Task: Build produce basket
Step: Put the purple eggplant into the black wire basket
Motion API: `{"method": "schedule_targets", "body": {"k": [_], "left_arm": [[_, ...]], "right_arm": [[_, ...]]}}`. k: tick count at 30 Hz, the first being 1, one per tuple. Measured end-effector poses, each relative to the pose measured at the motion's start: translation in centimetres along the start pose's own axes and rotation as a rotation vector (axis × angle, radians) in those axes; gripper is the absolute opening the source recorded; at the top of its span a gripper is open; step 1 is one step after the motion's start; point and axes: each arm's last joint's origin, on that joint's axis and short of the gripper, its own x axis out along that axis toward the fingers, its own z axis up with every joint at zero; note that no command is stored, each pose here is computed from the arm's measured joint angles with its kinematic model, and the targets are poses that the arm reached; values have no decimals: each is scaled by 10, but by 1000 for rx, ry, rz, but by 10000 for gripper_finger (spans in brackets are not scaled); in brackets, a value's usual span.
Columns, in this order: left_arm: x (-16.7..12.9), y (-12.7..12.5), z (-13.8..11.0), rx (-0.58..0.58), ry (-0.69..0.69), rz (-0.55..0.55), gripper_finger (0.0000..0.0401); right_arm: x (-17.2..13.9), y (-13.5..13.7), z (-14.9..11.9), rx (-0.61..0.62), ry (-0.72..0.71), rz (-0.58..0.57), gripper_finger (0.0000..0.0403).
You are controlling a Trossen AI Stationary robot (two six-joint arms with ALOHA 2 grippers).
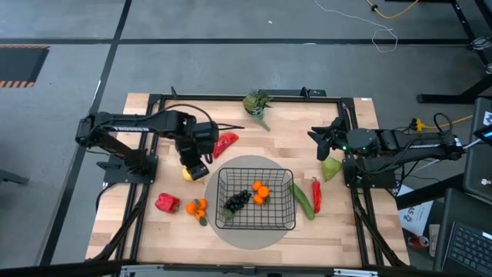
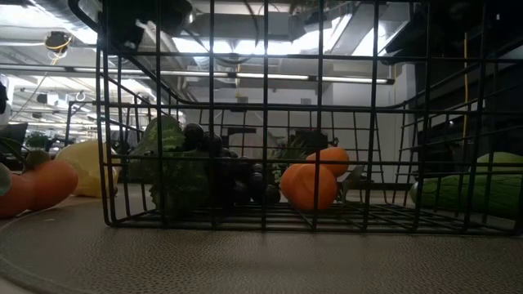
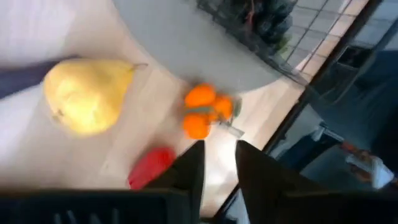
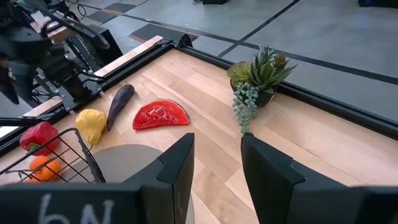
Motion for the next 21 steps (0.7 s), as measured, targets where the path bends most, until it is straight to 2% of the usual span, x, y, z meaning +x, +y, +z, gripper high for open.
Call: {"method": "schedule_targets", "body": {"k": [13,21], "left_arm": [[-11,8,-14,-62,-22,122,48],[-14,13,-20,-125,-29,223,44]], "right_arm": [[0,0,-1,-2,5,-2,134],[0,0,-1,-5,5,-3,134]]}}
